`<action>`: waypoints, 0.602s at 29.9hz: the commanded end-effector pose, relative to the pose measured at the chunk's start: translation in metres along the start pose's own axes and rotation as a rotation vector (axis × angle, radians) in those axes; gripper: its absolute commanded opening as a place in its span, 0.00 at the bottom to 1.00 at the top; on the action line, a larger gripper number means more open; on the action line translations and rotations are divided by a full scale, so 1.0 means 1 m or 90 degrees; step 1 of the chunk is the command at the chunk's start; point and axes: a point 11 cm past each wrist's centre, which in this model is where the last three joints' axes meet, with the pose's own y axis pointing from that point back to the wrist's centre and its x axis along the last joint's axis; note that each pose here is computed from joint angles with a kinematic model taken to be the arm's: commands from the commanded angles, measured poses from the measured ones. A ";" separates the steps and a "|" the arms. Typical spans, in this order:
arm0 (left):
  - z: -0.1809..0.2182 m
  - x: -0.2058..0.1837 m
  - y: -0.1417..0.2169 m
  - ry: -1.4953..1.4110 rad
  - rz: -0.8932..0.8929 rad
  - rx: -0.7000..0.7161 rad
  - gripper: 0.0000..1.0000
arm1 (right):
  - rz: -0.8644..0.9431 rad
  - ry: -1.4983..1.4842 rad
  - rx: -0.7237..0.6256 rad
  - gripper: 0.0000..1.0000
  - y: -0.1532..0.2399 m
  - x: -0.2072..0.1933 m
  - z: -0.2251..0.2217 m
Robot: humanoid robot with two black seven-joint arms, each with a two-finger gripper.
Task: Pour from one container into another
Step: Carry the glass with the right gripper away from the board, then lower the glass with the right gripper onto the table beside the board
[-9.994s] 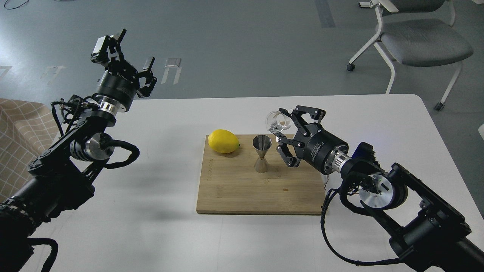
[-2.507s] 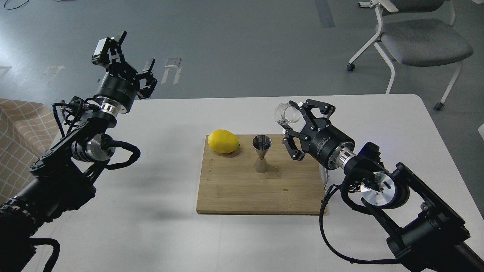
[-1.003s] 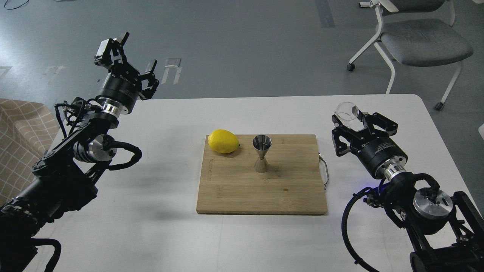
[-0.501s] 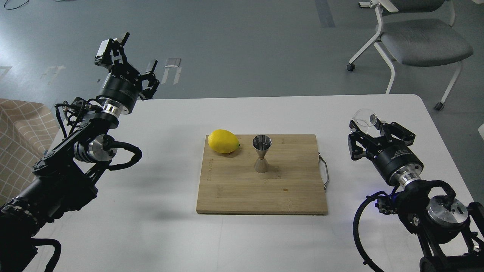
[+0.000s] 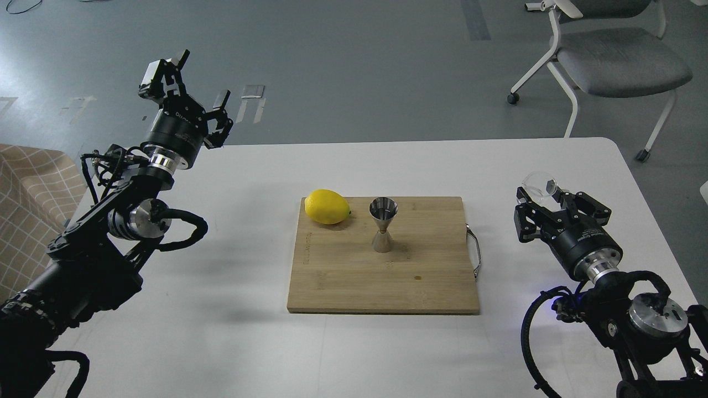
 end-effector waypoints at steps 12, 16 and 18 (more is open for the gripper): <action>0.000 0.000 0.000 0.000 0.000 0.000 0.98 | 0.033 -0.023 0.014 0.57 -0.002 0.020 -0.008; 0.000 0.000 0.000 0.000 0.000 0.000 0.98 | 0.036 -0.023 0.015 0.57 -0.002 0.021 -0.009; 0.000 0.000 0.000 0.001 -0.001 0.000 0.98 | 0.036 -0.023 0.015 0.57 -0.002 0.022 -0.009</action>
